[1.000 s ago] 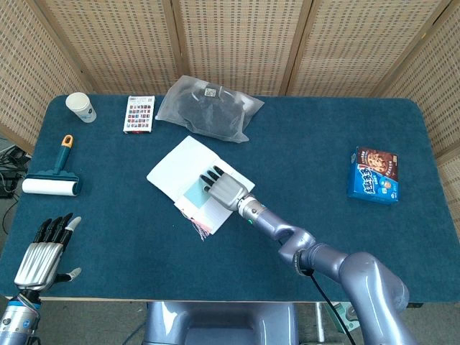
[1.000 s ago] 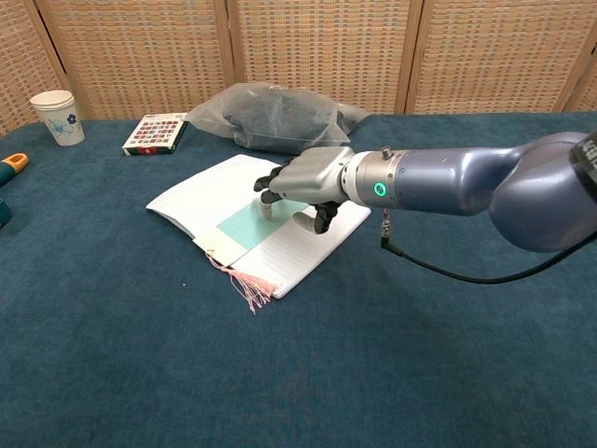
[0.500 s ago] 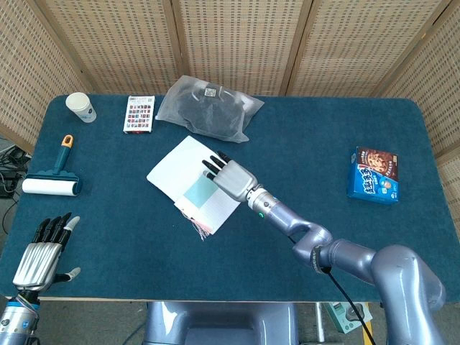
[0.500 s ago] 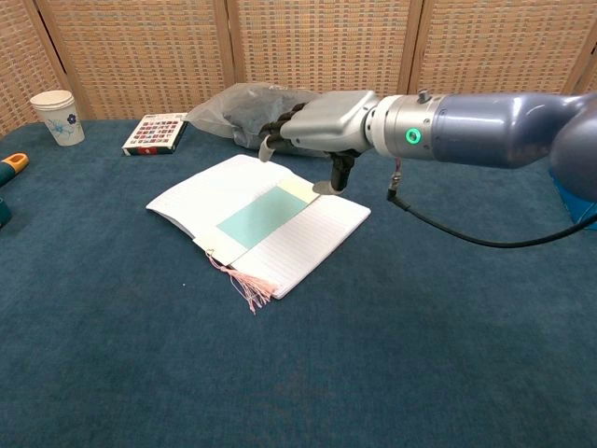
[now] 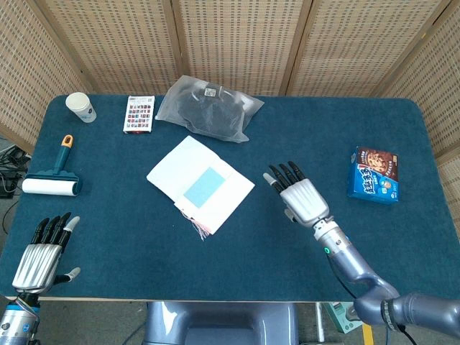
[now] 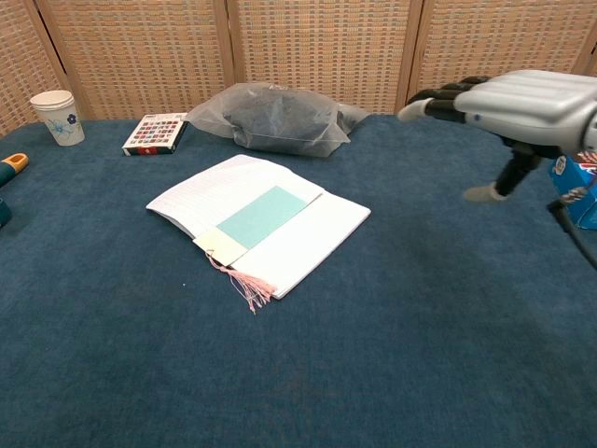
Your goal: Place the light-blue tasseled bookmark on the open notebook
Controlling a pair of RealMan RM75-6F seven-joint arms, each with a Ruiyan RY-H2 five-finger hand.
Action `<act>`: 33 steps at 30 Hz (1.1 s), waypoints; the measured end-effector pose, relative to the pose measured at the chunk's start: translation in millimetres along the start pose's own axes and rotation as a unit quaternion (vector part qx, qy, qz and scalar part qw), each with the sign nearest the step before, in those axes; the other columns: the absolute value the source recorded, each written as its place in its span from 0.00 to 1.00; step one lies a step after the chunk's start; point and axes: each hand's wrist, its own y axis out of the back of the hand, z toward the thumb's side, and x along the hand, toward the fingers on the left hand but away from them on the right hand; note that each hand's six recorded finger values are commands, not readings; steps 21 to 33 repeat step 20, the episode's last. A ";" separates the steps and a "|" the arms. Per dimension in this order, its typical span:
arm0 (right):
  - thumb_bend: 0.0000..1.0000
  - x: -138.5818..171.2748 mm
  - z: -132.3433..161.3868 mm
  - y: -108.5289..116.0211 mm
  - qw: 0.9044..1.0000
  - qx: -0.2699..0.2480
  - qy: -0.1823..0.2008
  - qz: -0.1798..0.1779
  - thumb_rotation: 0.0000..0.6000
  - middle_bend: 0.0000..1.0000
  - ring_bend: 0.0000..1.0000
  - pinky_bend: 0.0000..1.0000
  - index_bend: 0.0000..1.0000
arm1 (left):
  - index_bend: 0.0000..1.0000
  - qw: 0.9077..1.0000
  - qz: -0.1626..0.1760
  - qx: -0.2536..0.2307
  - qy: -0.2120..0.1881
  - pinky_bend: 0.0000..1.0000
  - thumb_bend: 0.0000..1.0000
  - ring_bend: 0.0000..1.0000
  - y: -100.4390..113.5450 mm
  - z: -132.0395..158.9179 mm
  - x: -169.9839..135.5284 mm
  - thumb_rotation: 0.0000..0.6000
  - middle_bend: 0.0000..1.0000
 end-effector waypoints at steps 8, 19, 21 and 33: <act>0.42 60.6 -20.8 -10.8 0.999 -0.021 -0.040 0.002 1.00 0.00 0.00 0.00 0.08 | 0.00 1.000 0.007 0.007 -0.006 0.00 0.00 0.00 1.8 5.3 -4.7 1.00 0.00; 0.38 135.5 -45.2 -29.0 0.993 -0.055 -0.107 0.002 1.00 0.00 0.00 0.00 0.01 | 0.00 1.000 0.020 0.008 -0.021 0.00 0.00 0.00 3.8 13.5 -11.2 1.00 0.00; 0.37 142.9 -46.5 -30.8 0.992 -0.058 -0.114 0.001 1.00 0.00 0.00 0.00 0.00 | 0.00 0.999 0.022 0.007 -0.022 0.00 0.00 0.00 4.2 14.1 -11.7 1.00 0.00; 0.37 142.9 -46.5 -30.8 0.992 -0.058 -0.114 0.001 1.00 0.00 0.00 0.00 0.00 | 0.00 0.999 0.022 0.007 -0.022 0.00 0.00 0.00 4.2 14.1 -11.7 1.00 0.00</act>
